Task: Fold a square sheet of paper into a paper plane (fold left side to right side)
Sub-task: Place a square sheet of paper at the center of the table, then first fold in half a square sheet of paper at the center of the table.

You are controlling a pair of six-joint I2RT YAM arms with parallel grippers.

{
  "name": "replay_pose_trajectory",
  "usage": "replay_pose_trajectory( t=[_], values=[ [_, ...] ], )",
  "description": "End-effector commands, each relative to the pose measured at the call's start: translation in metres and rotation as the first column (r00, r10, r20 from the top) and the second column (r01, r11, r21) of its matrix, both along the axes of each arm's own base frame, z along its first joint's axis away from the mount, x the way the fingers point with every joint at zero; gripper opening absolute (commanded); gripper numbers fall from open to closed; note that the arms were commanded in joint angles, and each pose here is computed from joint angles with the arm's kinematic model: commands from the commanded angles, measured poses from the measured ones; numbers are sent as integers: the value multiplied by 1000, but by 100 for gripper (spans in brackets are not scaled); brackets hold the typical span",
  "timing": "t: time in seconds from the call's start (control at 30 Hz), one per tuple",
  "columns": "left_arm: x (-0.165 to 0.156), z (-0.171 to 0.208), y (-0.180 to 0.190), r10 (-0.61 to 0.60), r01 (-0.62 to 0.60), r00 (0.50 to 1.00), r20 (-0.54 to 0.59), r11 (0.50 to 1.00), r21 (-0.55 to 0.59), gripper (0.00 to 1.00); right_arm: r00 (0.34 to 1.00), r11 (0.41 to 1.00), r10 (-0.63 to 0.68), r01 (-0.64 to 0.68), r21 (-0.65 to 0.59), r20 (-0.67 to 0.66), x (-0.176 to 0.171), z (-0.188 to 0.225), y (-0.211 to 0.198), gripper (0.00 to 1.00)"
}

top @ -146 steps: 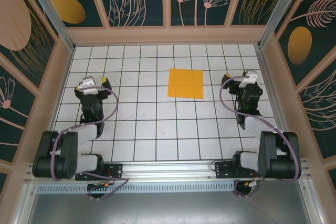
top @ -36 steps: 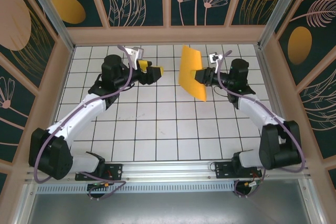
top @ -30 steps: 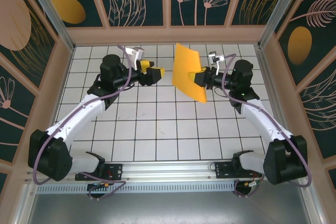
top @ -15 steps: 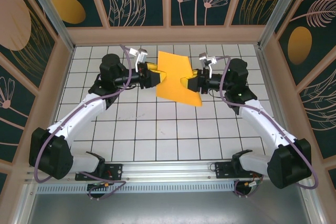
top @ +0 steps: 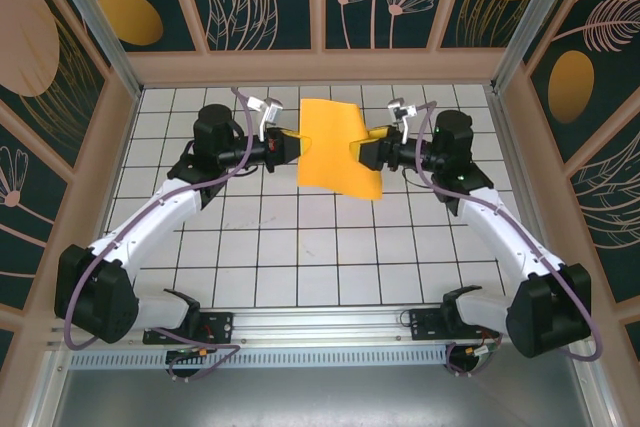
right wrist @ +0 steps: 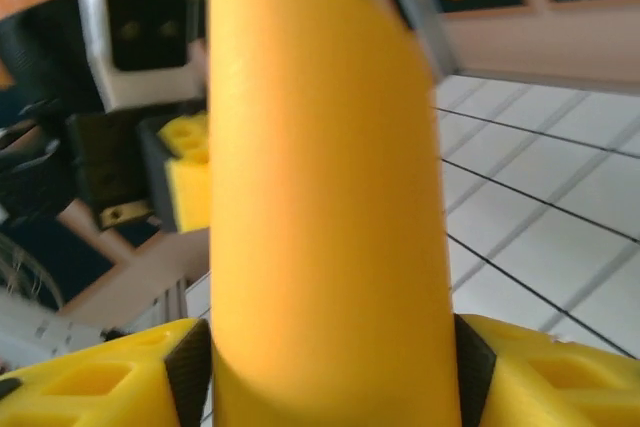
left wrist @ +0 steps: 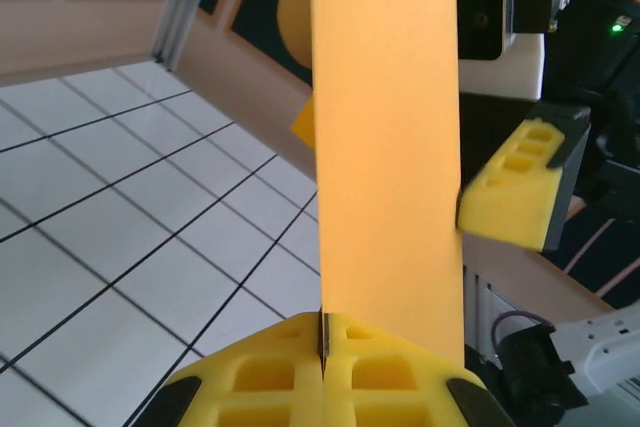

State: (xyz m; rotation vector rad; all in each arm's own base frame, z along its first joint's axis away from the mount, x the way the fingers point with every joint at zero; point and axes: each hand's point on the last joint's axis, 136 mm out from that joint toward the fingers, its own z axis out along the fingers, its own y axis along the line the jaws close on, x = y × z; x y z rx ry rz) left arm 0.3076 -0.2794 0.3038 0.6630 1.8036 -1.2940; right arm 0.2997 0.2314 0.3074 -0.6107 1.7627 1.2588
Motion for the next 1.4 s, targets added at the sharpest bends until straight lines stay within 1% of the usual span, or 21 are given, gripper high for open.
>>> replay_pose_trajectory(
  t=[0.0,0.07,0.13,0.2,0.23,0.33,0.43,0.47,0.5,0.63,0.73,0.8,0.93,0.97,1.17,1.37],
  values=[
    [11,-59,10,120,-104,980,-161,989,100,0,968,972,-227,217,-90,-107,34,-33,-34,81],
    [16,-87,15,182,-151,955,-234,978,144,0,916,928,-362,337,-157,-172,50,-56,-57,88],
    [23,-119,21,252,-196,922,-295,959,206,0,846,867,-484,429,-254,-224,63,-84,-78,89],
    [28,-144,25,294,-212,895,-334,942,261,0,801,830,-540,454,-324,-259,68,-108,-87,89],
    [31,-158,25,309,-212,884,-351,934,288,0,787,821,-551,452,-347,-278,69,-119,-87,89],
    [37,-195,27,345,-195,852,-394,908,372,0,769,817,-553,427,-387,-320,70,-145,-78,89],
    [45,-224,32,396,-193,822,-410,870,453,0,772,838,-520,378,-394,-365,68,-165,-59,84],
    [48,-226,34,412,-202,816,-406,861,467,0,775,846,-506,361,-393,-379,68,-170,-52,82],
    [48,-241,36,430,-193,798,-422,846,497,0,775,853,-494,346,-390,-394,67,-175,-45,79],
    [48,-250,37,442,-189,786,-433,838,512,0,766,889,-438,291,-354,-469,68,-192,-23,68],
    [46,-254,39,448,-182,780,-438,831,525,0,756,904,-408,254,-344,-512,71,-202,-8,62],
    [46,-253,39,447,-183,780,-439,833,523,0,750,911,-389,225,-346,-535,73,-210,2,60],
    [44,-257,40,450,-175,776,-443,827,534,0,742,913,-376,195,-357,-556,78,-222,16,60],
    [52,-248,36,445,-188,785,-430,833,520,0,738,913,-376,190,-361,-561,79,-226,18,60],
    [52,-249,35,442,-181,784,-435,834,522,0,714,901,-385,154,-406,-584,81,-248,28,60],
    [54,-249,33,436,-176,783,-443,839,515,0,691,868,-425,126,-481,-585,77,-270,29,60]
  ],
)
